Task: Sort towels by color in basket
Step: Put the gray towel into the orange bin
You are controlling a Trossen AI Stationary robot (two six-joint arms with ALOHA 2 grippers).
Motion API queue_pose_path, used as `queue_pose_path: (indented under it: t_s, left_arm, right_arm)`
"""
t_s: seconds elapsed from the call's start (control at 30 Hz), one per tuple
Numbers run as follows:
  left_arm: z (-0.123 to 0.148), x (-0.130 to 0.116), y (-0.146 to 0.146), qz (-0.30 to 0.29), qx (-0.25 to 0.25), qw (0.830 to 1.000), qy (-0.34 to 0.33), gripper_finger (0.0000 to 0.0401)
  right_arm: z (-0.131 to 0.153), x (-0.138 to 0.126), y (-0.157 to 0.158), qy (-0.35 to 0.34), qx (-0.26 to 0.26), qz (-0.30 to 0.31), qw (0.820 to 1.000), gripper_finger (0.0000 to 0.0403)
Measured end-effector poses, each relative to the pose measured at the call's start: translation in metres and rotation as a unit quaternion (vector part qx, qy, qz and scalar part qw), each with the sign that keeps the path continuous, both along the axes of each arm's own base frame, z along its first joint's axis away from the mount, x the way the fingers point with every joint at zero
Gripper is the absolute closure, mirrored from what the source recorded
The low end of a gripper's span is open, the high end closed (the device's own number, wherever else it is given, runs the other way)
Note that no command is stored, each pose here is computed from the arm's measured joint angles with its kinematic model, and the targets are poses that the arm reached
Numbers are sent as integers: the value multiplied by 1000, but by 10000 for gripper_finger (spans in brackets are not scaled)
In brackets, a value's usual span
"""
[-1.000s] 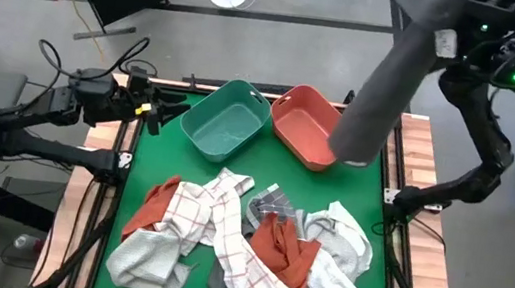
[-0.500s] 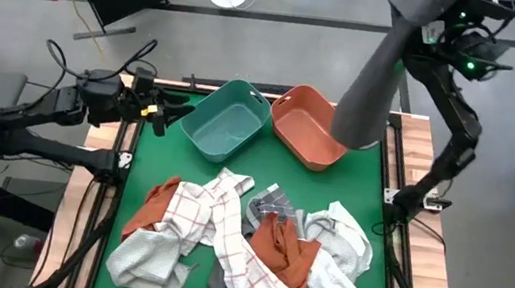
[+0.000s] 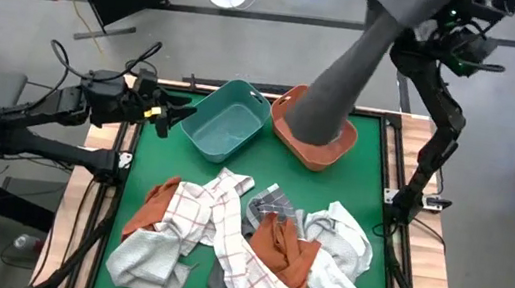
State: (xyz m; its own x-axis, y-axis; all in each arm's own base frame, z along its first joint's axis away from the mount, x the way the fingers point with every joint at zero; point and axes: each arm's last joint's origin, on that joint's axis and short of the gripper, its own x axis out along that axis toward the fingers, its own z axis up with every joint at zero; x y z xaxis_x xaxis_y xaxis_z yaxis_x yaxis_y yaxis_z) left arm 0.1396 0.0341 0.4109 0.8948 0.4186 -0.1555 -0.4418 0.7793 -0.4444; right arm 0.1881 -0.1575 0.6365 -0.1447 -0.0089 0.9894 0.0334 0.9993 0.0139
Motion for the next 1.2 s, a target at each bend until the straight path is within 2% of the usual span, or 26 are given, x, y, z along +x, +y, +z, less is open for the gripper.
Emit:
queue_pose_path:
  t_s: [0.07, 0.13, 0.2, 0.3, 0.47, 0.6, 0.7, 0.9, 1.07, 1.2]
  left_arm:
    - [0, 0, 0, 0, 4, 1000, 2, 182]
    - [0, 0, 0, 0, 4, 1000, 2, 182]
    - [0, 0, 0, 0, 4, 1000, 2, 182]
    - [0, 0, 0, 0, 4, 1000, 2, 182]
    - [0, 0, 0, 0, -2, 1000, 0, 182]
    - [0, 0, 0, 2, -11, 1000, -4, 182]
    - [0, 0, 0, 2, -12, 1000, -5, 182]
    - [-1, 2, 0, 1, -7, 1000, 0, 182]
    - [-1, 3, 1, 1, -9, 1000, -1, 182]
    - [-1, 3, 0, 3, -18, 1000, -5, 182]
  right_arm:
    - [2, -1, 2, 16, -22, -14, 1000, 384]
    - [2, 1, 1, 55, -41, -56, 996, 383]
    - [5, 3, -2, 121, -51, -83, 988, 383]
    - [11, 0, -6, 221, -31, -87, 971, 383]
    - [10, 3, -9, 360, -2, -126, 924, 383]
    - [5, 5, -10, 444, 31, -157, 882, 383]
    - [3, 2, -8, 466, 44, -167, 868, 383]
    - [4, 6, -7, 443, 89, -183, 873, 384]
    - [-3, 28, -6, 446, 108, -192, 868, 384]
    - [-20, 55, -14, 494, 123, -170, 844, 384]
